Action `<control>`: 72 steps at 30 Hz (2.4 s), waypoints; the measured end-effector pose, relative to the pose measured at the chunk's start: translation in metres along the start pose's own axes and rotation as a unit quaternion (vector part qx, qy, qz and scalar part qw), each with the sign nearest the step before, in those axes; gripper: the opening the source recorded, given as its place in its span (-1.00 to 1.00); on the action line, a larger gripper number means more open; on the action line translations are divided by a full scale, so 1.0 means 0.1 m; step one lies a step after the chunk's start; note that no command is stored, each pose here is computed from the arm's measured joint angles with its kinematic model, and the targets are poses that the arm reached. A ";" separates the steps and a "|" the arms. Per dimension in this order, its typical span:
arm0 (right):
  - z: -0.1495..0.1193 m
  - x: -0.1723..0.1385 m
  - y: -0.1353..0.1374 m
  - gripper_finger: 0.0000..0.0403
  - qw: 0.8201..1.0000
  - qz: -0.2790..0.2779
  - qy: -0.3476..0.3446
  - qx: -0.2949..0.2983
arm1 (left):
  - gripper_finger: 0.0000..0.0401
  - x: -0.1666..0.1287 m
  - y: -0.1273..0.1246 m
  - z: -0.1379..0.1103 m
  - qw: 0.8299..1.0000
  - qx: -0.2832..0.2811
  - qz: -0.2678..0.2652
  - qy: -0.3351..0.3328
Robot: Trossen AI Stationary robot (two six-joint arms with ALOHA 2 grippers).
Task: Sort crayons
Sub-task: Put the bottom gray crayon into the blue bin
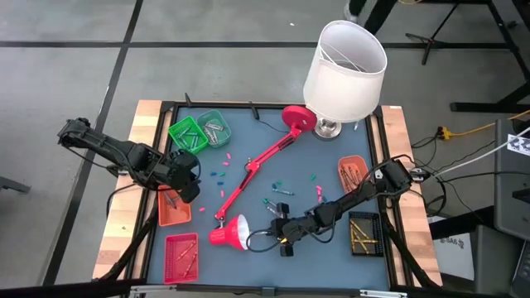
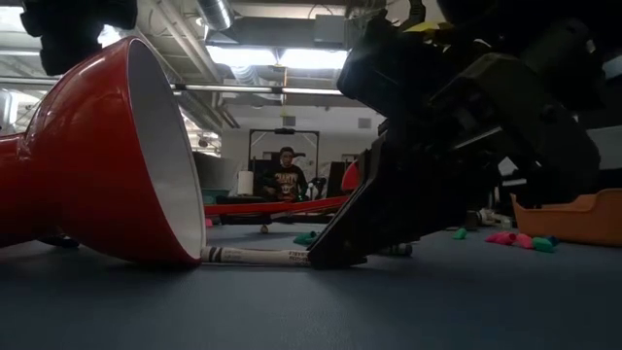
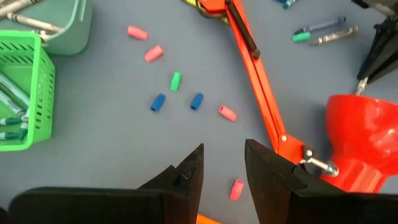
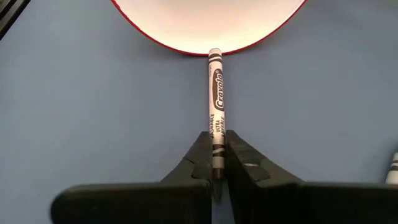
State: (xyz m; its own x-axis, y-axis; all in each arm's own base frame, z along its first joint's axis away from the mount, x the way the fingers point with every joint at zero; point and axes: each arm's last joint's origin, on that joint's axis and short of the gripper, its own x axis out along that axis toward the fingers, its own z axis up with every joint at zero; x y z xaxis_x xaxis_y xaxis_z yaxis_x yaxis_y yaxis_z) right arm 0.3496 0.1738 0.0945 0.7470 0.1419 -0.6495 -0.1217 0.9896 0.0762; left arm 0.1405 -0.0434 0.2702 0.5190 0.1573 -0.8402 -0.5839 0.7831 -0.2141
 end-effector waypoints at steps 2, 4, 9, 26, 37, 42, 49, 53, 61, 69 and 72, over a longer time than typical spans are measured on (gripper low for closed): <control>0.00 0.00 0.00 -0.91 1.000 0.000 0.000 0.000 | -0.50 0.00 0.00 0.01 1.000 -0.001 0.001 -0.008; 0.02 -0.02 0.00 -0.90 1.000 0.002 -0.001 0.000 | -0.50 0.00 -0.01 0.01 1.000 -0.001 0.001 -0.011; 0.07 -0.13 -0.01 -0.92 1.000 0.001 0.016 -0.003 | -0.50 0.00 -0.03 0.03 1.000 0.018 -0.009 -0.023; 0.76 -1.04 -0.35 -0.90 0.988 -0.132 -0.085 0.015 | -0.50 -0.05 -0.24 0.21 0.973 0.165 -0.082 -0.140; 1.35 -1.34 -0.79 -0.90 0.944 -0.128 -0.302 -0.037 | -0.50 -0.09 -0.50 0.46 0.907 0.291 -0.097 -0.289; 1.45 -1.39 -0.90 -0.89 0.931 -0.094 -0.348 -0.056 | -0.50 -0.02 -0.63 0.58 0.881 0.318 -0.094 -0.338; 1.45 -1.39 -0.89 -0.89 0.928 -0.090 -0.350 -0.093 | -0.50 0.11 -0.76 0.70 0.856 0.345 -0.111 -0.369; 1.45 -1.39 -0.89 -0.89 0.928 -0.090 -0.349 -0.096 | -0.50 0.15 -0.80 0.76 0.846 0.345 -0.128 -0.386; 1.45 -1.39 -0.89 -0.89 0.927 -0.094 -0.346 -0.107 | -0.50 0.15 -0.83 0.80 0.832 0.351 -0.172 -0.394; 1.45 -1.38 -0.89 -0.89 0.928 -0.094 -0.344 -0.108 | -0.64 0.14 -0.83 0.81 0.829 0.346 -0.175 -0.402; 1.45 -1.38 -0.89 -0.89 0.928 -0.094 -0.344 -0.108 | -0.79 0.14 -0.83 0.82 0.831 0.344 -0.170 -0.403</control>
State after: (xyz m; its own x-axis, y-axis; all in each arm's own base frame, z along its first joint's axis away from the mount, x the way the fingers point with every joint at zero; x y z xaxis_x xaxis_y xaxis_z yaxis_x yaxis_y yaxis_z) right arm 0.3517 0.0690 0.2871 0.9997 0.0217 0.0063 -0.0201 0.9815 -0.1904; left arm 0.2470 -0.0572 0.3172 0.9924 -0.0075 -0.1227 0.0319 0.9797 0.1978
